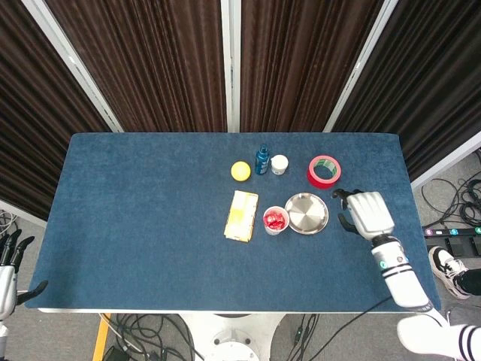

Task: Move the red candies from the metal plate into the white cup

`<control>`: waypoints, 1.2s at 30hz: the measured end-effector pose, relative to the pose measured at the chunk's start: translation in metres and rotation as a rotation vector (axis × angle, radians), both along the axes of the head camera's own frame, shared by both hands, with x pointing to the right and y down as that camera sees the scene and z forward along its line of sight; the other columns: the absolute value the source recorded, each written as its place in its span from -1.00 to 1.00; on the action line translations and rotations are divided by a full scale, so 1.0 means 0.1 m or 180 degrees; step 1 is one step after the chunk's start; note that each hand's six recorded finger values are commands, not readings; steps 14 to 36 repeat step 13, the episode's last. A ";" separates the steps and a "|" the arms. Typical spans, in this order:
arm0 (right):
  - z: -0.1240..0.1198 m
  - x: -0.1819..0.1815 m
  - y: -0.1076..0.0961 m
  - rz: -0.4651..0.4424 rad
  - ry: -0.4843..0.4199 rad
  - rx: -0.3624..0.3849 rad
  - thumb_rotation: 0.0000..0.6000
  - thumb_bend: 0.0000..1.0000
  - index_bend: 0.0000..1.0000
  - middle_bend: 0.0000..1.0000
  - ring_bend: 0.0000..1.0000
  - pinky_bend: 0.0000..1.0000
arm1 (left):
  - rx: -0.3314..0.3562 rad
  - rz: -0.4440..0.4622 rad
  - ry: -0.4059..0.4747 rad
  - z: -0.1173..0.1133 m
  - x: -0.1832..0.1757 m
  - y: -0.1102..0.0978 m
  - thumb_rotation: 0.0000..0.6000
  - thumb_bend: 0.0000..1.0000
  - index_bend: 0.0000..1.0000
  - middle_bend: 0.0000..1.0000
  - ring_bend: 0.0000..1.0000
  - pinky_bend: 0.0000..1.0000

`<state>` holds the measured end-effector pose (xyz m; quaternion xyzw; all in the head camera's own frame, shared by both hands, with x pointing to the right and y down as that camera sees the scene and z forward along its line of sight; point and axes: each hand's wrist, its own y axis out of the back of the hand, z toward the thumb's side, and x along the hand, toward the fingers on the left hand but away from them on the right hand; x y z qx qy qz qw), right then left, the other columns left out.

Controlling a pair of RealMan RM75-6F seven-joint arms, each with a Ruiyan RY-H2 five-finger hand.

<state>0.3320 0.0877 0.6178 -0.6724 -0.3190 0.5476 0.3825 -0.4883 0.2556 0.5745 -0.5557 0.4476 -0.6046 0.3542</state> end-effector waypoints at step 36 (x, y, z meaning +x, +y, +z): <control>-0.55 0.85 1.11 0.0504 -0.0221 0.0335 1.00 -0.35 -1.00 -1.00 -1.00 -1.00 | -0.0061 0.0143 -0.0017 0.04 0.13 -0.16 1.00 -1.00 -0.55 -0.66 -0.82 -0.67</control>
